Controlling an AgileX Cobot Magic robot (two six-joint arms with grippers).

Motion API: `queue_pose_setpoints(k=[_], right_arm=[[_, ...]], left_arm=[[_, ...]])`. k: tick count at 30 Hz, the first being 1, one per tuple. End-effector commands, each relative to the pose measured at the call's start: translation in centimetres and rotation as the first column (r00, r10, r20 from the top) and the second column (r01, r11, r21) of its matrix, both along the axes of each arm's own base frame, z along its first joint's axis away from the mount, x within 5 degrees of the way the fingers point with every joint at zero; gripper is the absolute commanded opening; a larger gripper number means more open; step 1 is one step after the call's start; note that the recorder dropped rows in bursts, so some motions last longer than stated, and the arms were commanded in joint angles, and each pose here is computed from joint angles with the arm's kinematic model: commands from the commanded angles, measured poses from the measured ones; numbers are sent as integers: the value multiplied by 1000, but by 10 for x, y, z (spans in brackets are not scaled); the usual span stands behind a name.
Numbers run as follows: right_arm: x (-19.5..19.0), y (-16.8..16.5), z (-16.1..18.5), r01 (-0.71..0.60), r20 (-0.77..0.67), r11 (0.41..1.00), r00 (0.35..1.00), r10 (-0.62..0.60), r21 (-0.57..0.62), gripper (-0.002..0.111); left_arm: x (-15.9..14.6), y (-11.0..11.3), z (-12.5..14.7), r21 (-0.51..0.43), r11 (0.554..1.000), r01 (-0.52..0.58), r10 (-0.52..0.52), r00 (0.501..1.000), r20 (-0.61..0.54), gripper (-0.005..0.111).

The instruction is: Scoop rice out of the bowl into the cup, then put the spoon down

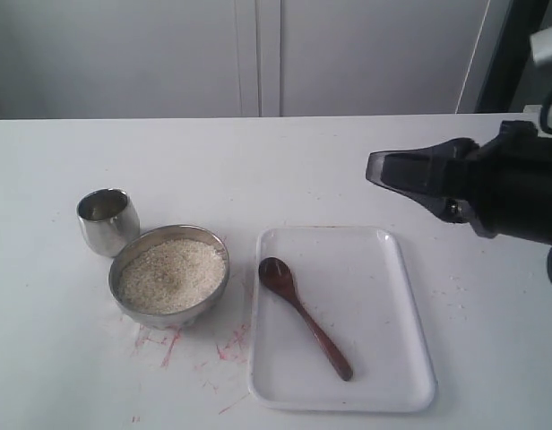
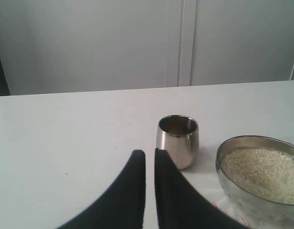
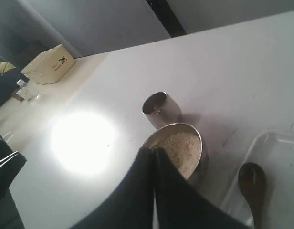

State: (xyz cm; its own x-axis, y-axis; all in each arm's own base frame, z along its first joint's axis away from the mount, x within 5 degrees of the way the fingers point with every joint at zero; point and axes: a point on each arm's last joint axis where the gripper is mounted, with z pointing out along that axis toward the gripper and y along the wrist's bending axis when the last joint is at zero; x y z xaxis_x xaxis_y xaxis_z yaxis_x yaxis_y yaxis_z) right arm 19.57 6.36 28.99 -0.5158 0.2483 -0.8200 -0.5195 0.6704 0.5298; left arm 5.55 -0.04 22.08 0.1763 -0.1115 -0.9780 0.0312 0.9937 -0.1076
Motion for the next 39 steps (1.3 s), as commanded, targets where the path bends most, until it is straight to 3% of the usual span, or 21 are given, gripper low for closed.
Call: queue_pose_setpoints(k=[1, 10, 21, 30, 39], right_arm=[[-24, -1, 18, -13, 101, 997, 995, 20, -71, 0], [-67, -6, 35, 38, 186, 981, 983, -2, -192, 0], [-115, -7, 50, 81, 320, 972, 947, -5, -222, 0], [-140, -21, 46, 250, 384, 902, 917, -103, -353, 0], [-143, -35, 20, 423, 447, 845, 857, -256, -328, 0]], left_arm=[[-1, 0, 2, -8, 1000, 6, -6, 1000, 12, 14], [-1, 0, 2, -8, 1000, 6, -6, 1000, 12, 14], [-1, 0, 2, -8, 1000, 6, -6, 1000, 12, 14], [-1, 0, 2, -8, 1000, 6, -6, 1000, 12, 14], [-1, 0, 2, -8, 1000, 6, -6, 1000, 12, 14]])
